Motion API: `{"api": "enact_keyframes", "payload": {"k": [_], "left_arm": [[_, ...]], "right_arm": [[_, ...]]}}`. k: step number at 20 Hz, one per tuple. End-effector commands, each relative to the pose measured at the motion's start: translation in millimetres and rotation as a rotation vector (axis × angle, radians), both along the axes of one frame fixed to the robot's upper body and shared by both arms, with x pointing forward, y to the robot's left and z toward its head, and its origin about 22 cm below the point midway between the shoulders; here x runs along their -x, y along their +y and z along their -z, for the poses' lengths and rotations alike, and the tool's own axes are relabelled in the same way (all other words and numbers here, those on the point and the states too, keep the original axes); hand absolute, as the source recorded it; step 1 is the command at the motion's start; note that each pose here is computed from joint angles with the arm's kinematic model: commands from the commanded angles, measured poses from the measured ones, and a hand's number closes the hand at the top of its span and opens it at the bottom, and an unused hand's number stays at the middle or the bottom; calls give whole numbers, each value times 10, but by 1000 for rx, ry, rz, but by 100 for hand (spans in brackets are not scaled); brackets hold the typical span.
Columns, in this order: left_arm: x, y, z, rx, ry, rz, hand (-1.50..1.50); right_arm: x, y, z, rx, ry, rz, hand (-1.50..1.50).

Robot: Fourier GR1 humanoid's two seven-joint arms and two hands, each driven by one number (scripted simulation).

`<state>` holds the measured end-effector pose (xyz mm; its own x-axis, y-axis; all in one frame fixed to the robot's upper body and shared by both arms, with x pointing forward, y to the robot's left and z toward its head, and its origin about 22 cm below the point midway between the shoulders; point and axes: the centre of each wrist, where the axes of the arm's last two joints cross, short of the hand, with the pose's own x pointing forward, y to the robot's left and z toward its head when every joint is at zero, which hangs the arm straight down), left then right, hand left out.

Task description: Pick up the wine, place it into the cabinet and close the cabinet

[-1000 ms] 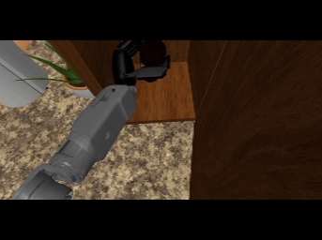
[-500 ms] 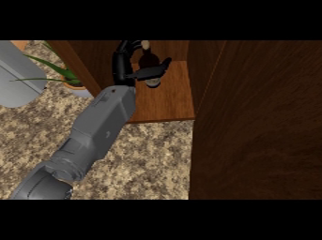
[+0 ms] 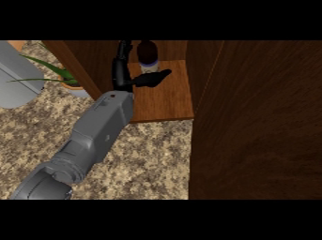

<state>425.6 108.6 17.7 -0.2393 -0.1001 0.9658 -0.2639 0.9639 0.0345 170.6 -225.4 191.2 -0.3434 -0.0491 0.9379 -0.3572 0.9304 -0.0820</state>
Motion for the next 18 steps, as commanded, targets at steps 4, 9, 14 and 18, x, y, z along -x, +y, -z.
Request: {"api": "enact_keyframes", "payload": {"k": [4, 9, 14, 18], "left_arm": [[77, 264, 214, -28, 23, -69, -150], [88, 252, 225, 5, -29, -58, -150], [117, 208, 264, 27, -17, -5, -150], [102, 326, 263, 30, -42, 20, -150]], "right_arm": [[128, 7, -45, -33, -13, -31, -150], [187, -3, -87, -4, -10, -33, -150], [-4, -72, -53, -20, -11, -28, -150], [15, 39, -35, -28, -15, -28, -150]]}}
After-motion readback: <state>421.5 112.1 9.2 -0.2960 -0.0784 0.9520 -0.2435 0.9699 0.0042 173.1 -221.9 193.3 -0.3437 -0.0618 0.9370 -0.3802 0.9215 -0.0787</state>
